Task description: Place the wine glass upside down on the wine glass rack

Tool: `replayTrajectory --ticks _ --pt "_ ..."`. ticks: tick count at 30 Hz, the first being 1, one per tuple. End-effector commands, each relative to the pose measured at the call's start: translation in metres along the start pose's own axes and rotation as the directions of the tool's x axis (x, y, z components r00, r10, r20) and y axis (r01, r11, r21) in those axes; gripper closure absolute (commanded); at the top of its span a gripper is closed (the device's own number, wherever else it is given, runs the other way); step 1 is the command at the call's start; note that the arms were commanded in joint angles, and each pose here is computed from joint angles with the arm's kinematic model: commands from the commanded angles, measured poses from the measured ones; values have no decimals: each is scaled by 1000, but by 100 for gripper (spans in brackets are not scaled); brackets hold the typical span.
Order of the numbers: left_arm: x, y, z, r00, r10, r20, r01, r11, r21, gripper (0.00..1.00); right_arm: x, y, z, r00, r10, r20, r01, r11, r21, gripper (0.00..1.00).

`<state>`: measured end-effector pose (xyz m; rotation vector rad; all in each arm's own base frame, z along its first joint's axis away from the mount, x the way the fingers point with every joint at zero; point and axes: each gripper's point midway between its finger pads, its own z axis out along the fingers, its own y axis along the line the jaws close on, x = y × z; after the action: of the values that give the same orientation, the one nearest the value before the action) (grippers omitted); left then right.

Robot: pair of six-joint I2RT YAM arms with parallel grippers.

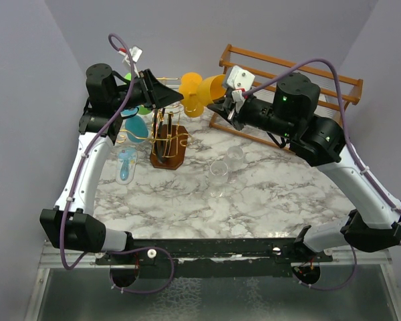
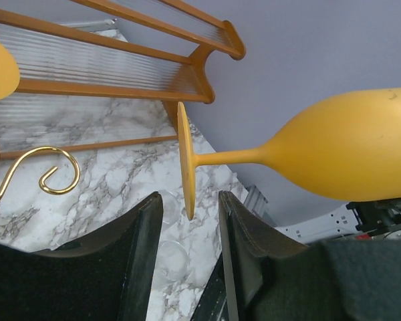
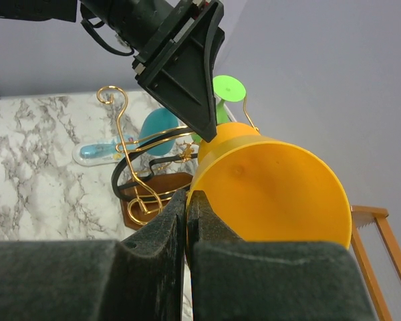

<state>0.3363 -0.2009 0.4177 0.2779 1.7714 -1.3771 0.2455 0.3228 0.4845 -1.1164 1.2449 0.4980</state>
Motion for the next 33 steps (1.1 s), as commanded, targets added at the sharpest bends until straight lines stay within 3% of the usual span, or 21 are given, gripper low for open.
replayTrajectory --ticks 1,10,15,17,19,23,26,28,29,33 --pt "3 -9 3 1000 20 -18 -18 998 61 61 -18 -3 -1 998 8 55 -8 1000 0 98" --pt "4 -11 5 999 26 -21 -24 997 79 77 -15 1 3 999 12 51 -11 1000 -26 98" --pt "3 -13 3 999 47 -15 -46 996 79 99 -11 0 3 999 3 43 -3 1000 -14 98" --pt "2 -13 3 998 53 -15 -52 996 72 100 -8 -1 3 999 -2 37 3 1000 -7 94" --pt "1 -12 3 998 62 -11 -61 996 57 100 -4 -1 3 1000 -7 28 7 1000 -1 87" --pt "-6 -7 -2 994 113 6 -113 994 -10 100 2 -1 0 1000 -14 14 13 1000 7 59" --pt "-13 -2 -7 987 156 28 -154 986 -65 100 4 -2 -6 1000 -24 10 24 1000 11 45" --pt "-17 2 -11 984 173 42 -168 981 -98 100 4 -2 -11 999 -36 10 36 999 10 17" --pt "-19 4 -13 982 182 48 -176 978 -114 100 4 -3 -13 999 -41 9 41 999 11 10" --pt "-35 15 -22 958 280 63 -258 936 -241 100 7 -8 -28 998 -64 3 64 997 32 5"
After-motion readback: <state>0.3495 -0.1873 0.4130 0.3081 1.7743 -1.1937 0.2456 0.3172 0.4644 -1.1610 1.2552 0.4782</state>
